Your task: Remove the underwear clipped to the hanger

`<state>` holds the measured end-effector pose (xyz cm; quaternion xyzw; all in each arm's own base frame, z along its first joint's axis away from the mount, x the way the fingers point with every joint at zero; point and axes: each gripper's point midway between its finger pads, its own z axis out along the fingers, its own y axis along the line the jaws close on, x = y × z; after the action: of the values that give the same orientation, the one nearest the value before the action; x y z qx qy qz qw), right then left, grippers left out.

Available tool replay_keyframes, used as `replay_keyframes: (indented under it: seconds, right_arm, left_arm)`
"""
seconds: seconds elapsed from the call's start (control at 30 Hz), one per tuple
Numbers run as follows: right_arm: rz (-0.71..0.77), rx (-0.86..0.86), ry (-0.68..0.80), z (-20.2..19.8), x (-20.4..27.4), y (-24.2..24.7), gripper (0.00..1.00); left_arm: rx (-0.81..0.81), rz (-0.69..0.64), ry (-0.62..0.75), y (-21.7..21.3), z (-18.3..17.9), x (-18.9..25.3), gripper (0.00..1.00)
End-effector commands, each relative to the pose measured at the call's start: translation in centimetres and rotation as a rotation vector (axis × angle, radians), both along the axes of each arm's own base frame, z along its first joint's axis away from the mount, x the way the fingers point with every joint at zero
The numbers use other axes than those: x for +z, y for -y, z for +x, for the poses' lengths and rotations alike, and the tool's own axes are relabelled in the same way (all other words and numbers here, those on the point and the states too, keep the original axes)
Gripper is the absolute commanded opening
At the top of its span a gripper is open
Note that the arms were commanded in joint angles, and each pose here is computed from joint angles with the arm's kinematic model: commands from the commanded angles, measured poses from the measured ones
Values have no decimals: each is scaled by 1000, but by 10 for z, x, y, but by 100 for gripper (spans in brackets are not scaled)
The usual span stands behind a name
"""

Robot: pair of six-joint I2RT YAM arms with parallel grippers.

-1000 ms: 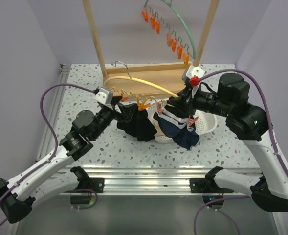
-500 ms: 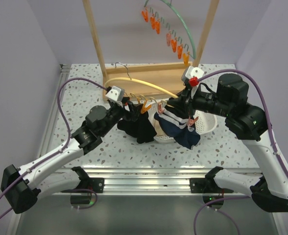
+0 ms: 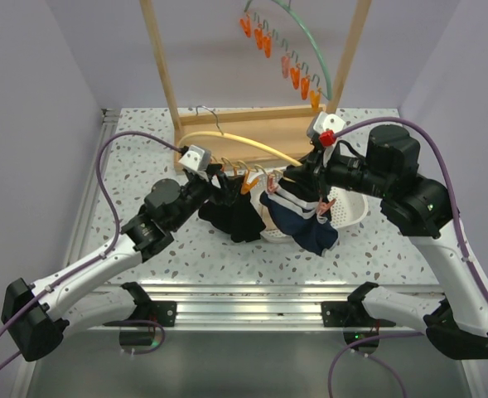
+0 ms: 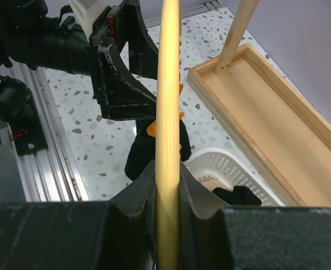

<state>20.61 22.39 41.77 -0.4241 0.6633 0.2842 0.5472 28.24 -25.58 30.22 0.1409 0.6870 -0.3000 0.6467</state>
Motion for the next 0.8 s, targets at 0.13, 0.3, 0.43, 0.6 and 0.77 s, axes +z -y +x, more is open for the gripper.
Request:
replay_keyframes:
  seconds: [0.13,0.3,0.43,0.6,0.77]
  right_arm:
    - [103,18,129,2,40,-6,0]
    - [102,15,129,3,40,-5,0]
    - [103,13,130,3,40,-5,0]
    - [104,14,126,4,39,-6,0]
    - [104,4,127,6,40,-5,0]
  left_arm:
    - [-77,-77,25,15,-9,28,76]
    - [-80,-78,7,22,-4,21,76]
    - [-51,-78,1,20,0,18,76]
    - [-34,-98,11,20,2,20,76]
    - [-60,-105,6,29,2,18,76]
